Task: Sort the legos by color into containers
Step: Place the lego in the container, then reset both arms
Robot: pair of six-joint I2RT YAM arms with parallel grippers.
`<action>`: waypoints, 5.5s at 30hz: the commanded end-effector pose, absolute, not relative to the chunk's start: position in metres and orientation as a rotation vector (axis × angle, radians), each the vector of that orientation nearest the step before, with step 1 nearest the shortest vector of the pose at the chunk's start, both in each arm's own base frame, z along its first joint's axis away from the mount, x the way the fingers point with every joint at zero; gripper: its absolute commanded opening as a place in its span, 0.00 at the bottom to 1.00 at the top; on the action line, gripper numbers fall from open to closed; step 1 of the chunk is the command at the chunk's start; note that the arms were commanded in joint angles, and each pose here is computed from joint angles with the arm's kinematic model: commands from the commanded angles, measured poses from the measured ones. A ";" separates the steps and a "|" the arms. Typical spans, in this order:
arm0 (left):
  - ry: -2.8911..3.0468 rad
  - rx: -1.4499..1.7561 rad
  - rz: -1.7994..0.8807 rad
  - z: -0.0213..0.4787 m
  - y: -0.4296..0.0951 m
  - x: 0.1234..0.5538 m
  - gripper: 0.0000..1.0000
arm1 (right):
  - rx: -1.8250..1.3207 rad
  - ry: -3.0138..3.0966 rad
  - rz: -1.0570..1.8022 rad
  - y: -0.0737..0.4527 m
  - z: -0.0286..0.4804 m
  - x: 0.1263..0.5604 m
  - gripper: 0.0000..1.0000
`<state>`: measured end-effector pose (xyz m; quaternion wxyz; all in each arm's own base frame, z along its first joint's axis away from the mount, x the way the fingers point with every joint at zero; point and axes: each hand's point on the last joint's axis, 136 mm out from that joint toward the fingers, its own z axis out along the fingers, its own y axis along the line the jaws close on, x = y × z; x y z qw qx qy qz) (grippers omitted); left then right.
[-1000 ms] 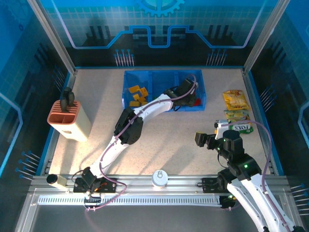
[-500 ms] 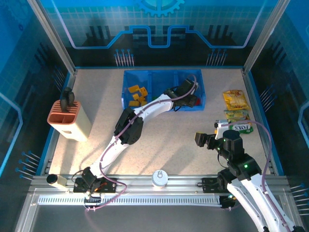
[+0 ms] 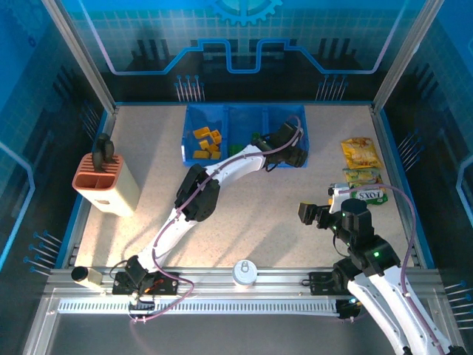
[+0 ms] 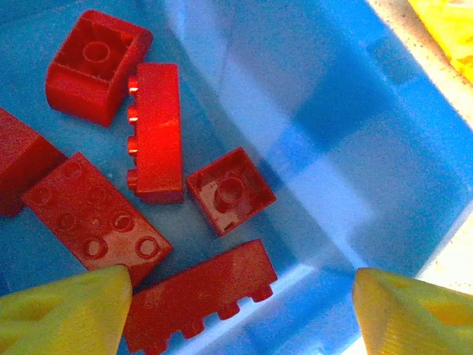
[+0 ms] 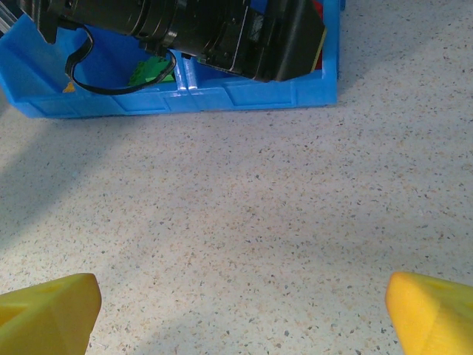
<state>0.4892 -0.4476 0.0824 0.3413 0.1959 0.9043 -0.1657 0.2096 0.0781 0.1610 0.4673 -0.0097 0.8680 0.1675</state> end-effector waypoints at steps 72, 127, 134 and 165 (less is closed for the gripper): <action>1.863 0.037 0.445 0.193 -0.073 0.315 0.99 | -0.049 2.119 -0.193 0.025 0.145 0.259 1.00; 1.655 -0.308 0.384 0.151 0.012 0.311 0.99 | 0.048 1.859 -0.225 0.002 0.134 0.311 1.00; 1.628 -0.307 0.378 0.152 0.011 0.321 0.99 | 0.057 1.848 -0.234 0.000 0.134 0.321 1.00; 1.585 -0.348 0.369 0.139 0.028 0.344 0.99 | 0.088 1.677 -0.244 -0.004 0.145 0.332 1.00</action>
